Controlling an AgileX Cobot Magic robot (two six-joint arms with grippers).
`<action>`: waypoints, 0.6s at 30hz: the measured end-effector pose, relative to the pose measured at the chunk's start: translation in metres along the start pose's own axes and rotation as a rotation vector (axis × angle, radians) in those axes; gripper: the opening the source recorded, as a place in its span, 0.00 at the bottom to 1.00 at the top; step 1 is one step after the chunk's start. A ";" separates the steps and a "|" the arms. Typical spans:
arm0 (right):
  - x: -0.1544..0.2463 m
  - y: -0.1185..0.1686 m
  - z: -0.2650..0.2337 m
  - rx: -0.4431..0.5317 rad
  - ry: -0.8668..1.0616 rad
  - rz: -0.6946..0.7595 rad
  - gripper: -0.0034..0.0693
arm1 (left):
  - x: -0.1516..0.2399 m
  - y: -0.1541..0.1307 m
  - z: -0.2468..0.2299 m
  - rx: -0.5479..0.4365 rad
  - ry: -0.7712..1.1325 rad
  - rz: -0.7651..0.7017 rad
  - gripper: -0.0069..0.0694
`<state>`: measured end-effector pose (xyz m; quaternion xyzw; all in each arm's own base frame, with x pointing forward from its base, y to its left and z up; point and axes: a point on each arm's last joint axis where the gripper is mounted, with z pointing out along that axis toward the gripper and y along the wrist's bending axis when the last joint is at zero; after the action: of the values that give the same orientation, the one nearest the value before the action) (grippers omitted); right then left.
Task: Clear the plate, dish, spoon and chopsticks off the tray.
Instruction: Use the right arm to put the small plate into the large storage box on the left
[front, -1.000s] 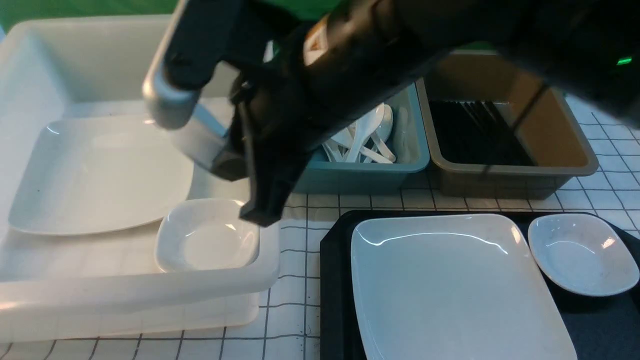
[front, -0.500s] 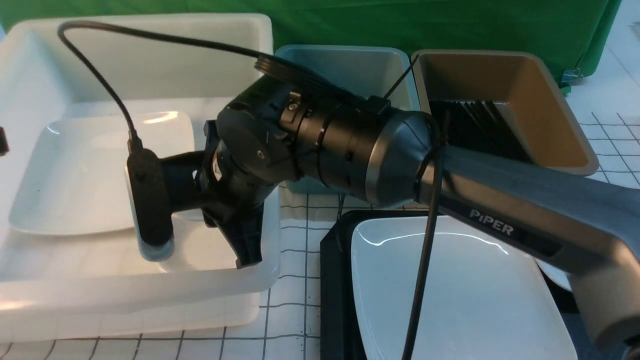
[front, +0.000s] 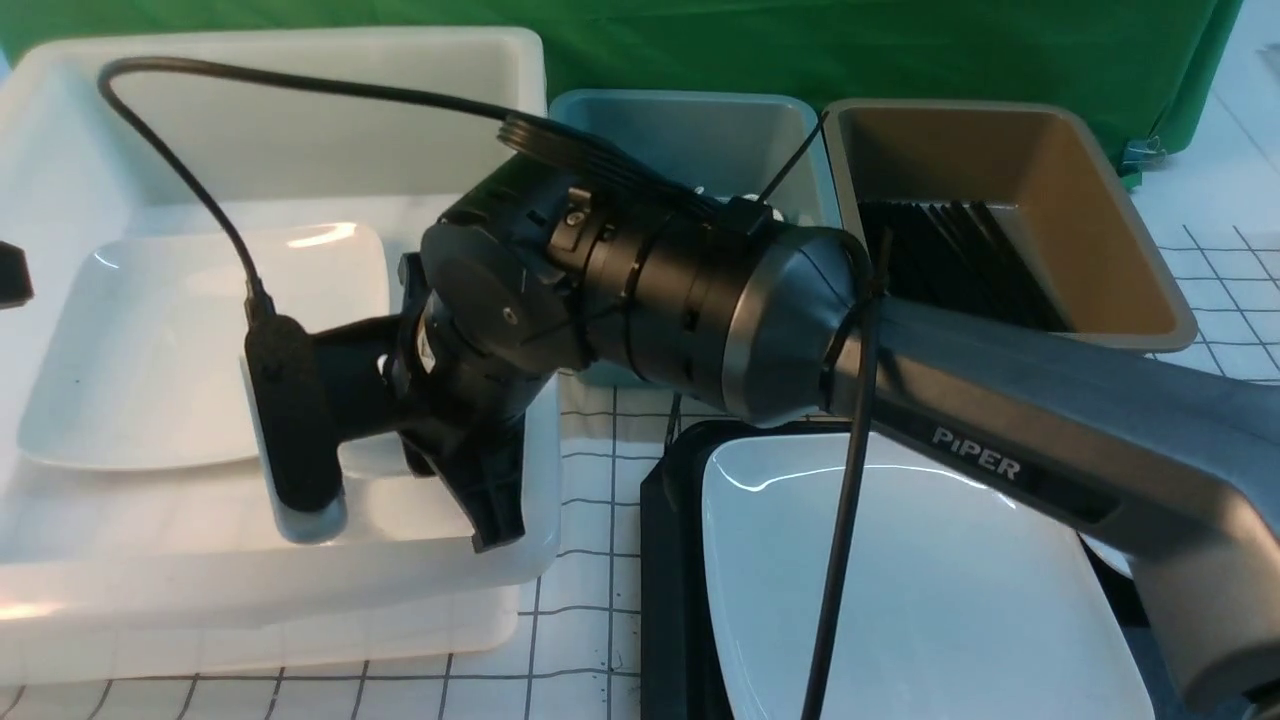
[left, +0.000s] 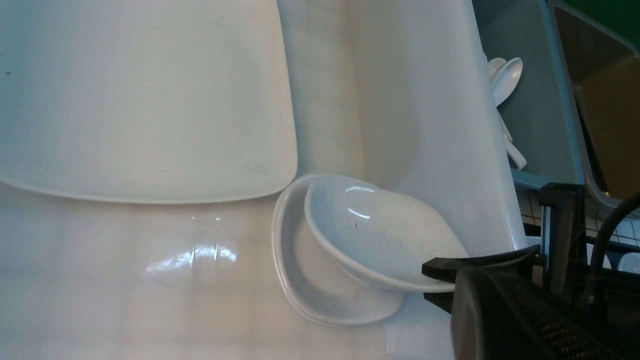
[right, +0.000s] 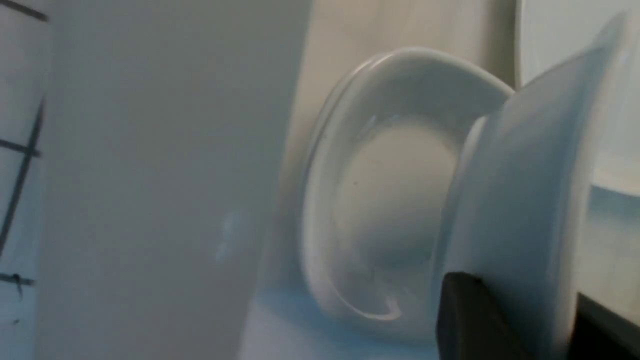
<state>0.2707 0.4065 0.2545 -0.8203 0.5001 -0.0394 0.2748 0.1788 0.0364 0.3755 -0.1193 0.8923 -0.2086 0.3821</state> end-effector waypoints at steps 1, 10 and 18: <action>-0.002 0.001 0.000 -0.001 -0.002 -0.003 0.27 | 0.000 0.000 0.000 0.000 0.000 0.000 0.10; -0.007 0.005 -0.001 -0.013 -0.007 0.016 0.45 | 0.000 0.000 0.000 0.000 0.000 0.000 0.10; -0.006 0.000 -0.040 -0.007 -0.001 0.092 0.52 | 0.000 0.000 0.000 0.000 0.000 0.000 0.10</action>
<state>0.2540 0.3951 0.2892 -0.7974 0.5373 -0.0244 0.2738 0.1788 0.0364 0.3755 -0.1193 0.8923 -0.2086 0.3822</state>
